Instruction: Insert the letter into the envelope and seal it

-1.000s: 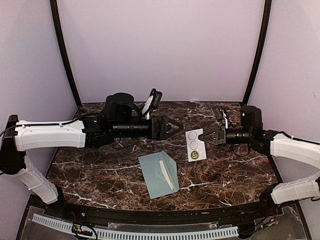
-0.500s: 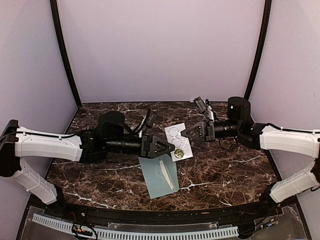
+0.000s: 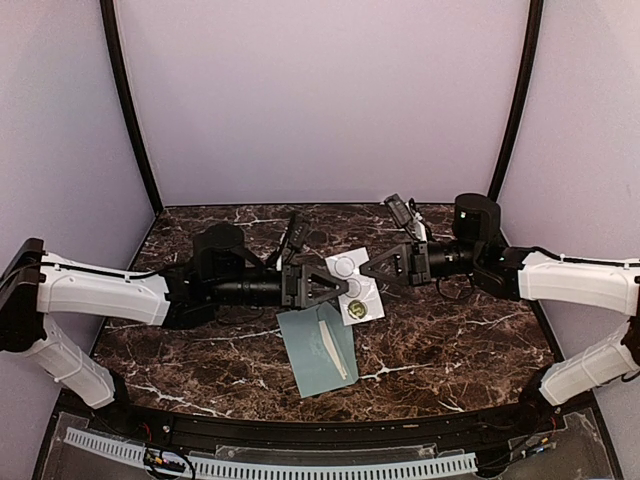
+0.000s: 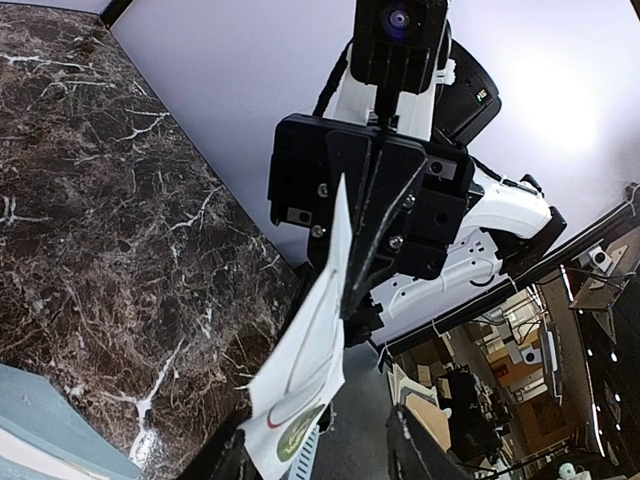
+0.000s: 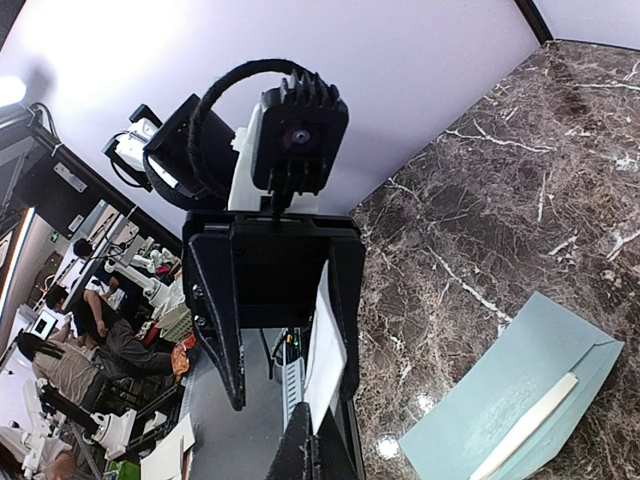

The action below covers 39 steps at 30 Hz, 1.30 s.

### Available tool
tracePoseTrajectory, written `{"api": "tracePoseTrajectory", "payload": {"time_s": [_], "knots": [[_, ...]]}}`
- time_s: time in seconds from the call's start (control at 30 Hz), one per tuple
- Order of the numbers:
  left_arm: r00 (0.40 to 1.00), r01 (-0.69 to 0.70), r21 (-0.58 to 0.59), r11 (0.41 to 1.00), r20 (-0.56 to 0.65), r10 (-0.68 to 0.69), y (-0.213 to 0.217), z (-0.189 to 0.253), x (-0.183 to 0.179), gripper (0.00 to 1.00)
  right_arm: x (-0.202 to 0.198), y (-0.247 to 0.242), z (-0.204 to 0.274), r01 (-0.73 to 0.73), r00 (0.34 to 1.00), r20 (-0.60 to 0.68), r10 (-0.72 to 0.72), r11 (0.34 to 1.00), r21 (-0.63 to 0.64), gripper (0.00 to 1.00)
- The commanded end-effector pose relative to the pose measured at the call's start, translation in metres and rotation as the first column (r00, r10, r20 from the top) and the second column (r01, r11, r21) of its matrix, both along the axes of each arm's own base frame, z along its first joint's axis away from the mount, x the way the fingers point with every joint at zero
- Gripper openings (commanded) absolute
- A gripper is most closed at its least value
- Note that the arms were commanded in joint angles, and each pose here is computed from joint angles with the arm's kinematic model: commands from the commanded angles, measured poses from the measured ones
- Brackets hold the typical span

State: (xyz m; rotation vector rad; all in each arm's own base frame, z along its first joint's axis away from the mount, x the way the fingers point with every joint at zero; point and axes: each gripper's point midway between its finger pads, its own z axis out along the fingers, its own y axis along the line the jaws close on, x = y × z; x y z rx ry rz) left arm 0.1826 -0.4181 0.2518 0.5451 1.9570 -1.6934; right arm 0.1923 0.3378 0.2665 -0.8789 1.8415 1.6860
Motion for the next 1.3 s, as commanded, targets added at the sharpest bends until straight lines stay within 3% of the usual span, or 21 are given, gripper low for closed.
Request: {"api": "tracePoseTrajectory", "payload": {"time_s": [0.0, 0.6, 0.83, 1.03, 1.27], "knots": [[1.000, 0.012, -0.038, 0.999, -0.004, -0.012, -0.003, 0.005, 0.001, 0.43, -0.004, 0.005, 0.015, -0.033, 0.999, 0.041, 0.031, 0.999, 0.038, 0.00], [0.995, -0.084, 0.034, 0.996, -0.044, 0.086, 0.003, -0.018, 0.016, 0.46, -0.006, 0.004, 0.016, -0.037, 0.999, 0.042, 0.035, 0.998, 0.041, 0.00], [0.997, -0.055, 0.005, 0.998, -0.048, 0.055, 0.002, -0.013, 0.011, 0.43, -0.006, 0.005, 0.012, -0.041, 0.999, 0.033, 0.040, 0.999, 0.035, 0.00], [0.999, -0.004, -0.037, 0.999, -0.049, 0.002, -0.005, -0.008, 0.006, 0.30, -0.004, 0.007, 0.006, -0.035, 0.999, 0.022, 0.034, 0.999, 0.023, 0.00], [0.999, 0.013, -0.059, 0.998, -0.049, -0.016, -0.004, -0.004, 0.002, 0.01, 0.006, 0.006, -0.002, 0.023, 1.000, 0.019, -0.023, 0.999, -0.026, 0.01]]}}
